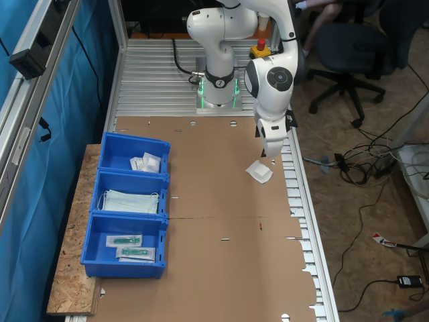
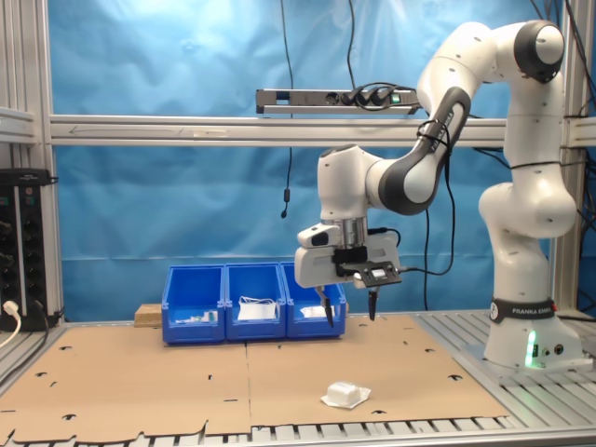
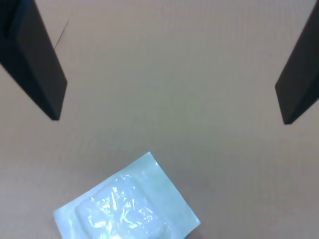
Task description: Pick and place sorting task of medical equipment.
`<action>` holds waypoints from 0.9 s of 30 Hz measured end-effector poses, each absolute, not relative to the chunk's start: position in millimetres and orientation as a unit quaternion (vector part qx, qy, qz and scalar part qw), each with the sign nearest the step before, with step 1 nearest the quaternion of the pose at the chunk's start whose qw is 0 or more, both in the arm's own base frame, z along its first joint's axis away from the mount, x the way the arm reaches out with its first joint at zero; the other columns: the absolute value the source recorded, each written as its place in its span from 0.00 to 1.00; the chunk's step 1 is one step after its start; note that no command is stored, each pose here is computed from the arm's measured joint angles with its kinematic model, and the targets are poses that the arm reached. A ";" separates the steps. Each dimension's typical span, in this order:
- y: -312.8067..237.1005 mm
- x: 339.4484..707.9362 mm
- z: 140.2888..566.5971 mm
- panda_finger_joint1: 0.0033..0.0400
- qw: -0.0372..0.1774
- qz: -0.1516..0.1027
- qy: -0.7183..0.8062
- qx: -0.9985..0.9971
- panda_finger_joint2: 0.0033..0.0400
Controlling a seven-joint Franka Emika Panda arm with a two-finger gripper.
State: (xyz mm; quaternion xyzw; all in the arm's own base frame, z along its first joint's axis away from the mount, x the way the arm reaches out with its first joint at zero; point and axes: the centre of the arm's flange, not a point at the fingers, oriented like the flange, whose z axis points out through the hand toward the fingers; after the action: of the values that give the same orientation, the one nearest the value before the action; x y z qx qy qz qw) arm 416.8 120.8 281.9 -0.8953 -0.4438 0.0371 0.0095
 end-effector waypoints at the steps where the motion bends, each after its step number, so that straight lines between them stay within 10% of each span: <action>1: 123.2 416.3 281.1 1.00 0.009 0.036 -0.444 -0.895 1.00; 27: 142.5 421.2 235.4 1.00 0.016 0.007 -0.412 -0.911 1.00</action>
State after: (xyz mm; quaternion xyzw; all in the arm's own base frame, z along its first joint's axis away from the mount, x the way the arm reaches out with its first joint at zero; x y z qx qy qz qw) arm 421.2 142.5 235.4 -0.9112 -0.4115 0.0065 0.0157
